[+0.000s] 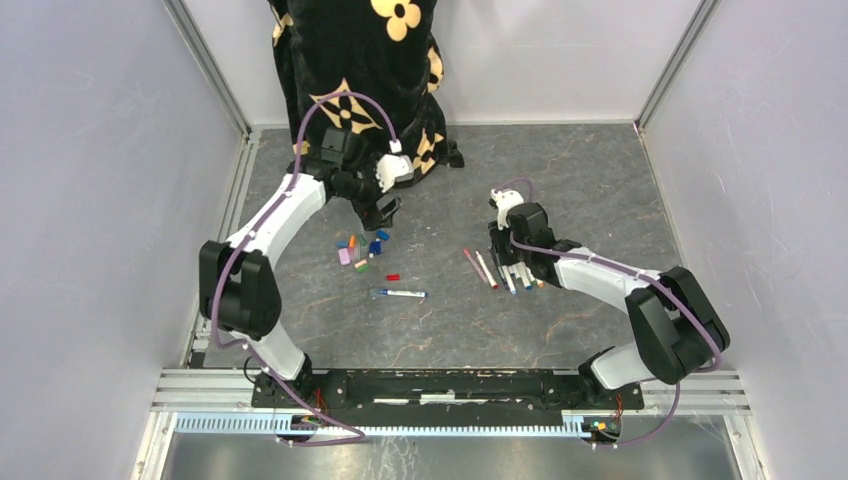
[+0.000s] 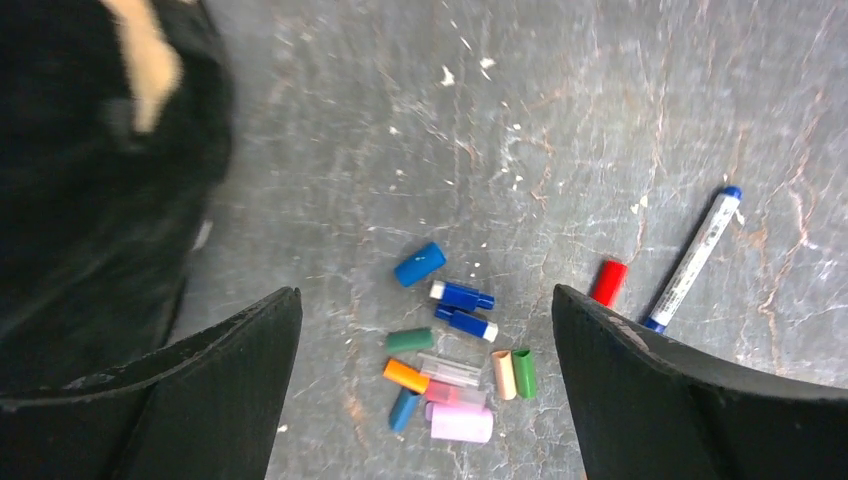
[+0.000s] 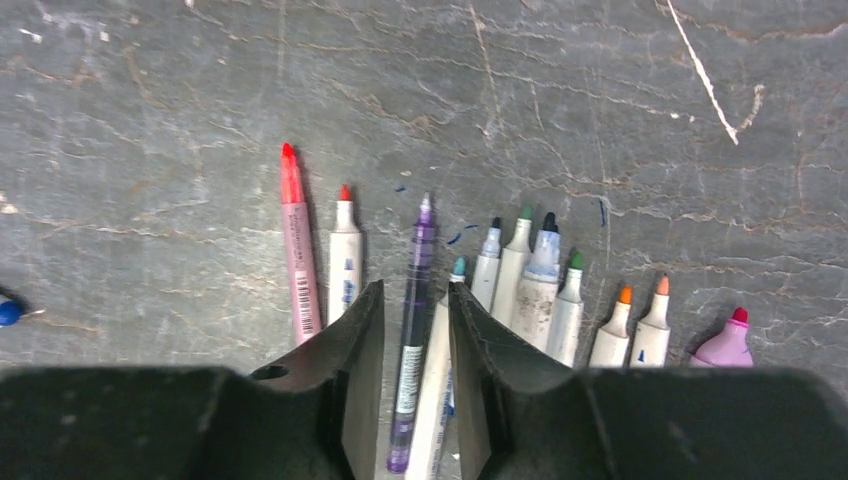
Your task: Open the pen caps
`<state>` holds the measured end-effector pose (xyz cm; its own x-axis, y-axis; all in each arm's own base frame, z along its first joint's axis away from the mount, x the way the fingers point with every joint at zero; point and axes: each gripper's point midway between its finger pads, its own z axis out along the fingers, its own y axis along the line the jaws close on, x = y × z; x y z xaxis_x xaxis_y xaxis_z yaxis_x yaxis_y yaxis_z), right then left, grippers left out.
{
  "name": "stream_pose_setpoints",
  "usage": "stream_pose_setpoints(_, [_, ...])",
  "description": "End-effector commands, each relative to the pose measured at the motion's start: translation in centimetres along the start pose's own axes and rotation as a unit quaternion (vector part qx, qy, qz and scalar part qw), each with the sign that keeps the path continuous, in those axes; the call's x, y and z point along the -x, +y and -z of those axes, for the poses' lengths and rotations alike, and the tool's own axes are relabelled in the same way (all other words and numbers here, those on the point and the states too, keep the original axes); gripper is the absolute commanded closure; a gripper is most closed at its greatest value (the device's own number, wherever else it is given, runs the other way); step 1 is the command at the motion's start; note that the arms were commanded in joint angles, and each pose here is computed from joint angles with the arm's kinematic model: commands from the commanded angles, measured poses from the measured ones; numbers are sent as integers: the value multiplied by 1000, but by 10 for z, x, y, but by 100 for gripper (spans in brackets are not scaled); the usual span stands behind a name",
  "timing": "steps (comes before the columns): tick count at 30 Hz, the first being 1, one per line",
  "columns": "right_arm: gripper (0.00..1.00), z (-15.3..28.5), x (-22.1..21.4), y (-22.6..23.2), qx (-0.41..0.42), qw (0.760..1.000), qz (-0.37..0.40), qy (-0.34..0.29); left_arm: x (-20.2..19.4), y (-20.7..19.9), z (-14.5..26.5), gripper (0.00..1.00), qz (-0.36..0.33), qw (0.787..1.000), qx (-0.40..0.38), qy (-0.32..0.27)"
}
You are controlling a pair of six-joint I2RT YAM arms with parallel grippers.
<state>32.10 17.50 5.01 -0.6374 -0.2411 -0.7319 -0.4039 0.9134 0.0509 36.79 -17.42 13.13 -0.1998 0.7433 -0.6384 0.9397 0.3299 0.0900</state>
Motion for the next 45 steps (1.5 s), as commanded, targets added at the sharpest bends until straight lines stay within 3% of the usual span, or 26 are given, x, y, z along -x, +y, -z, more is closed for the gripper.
stream_pose_setpoints(1, [64, 13, 26, 14, 0, 999, 27, -47, 42, 2, 53, 0, 24, 998, 26, -57])
stream_pose_setpoints(6, [51, 23, 50, 73, 84, 987, 110, -84, 47, 9, 80, 0, 31, 996, 61, -63])
stream_pose_setpoints(13, [37, 19, 31, 189, 264, 933, 239, -59, 24, 16, 96, 0, 71, 993, 72, -59])
stream_pose_setpoints(18, [37, -3, 9, 224, 294, 912, 287, -23, 11, 14, 105, 0, 92, 993, 58, -48])
stream_pose_setpoints(30, [61, -32, -30, 226, 283, 907, 310, 24, 10, 7, 117, 0, 97, 993, 46, -55])
stream_pose_setpoints(37, [100, -17, -33, 232, 313, 900, 302, 26, 5, -3, 112, 0, 83, 995, 18, -46])
stream_pose_setpoints(45, [100, 21, -8, 250, 400, 883, 245, 32, -23, -54, 111, 0, -76, 994, -71, -32])
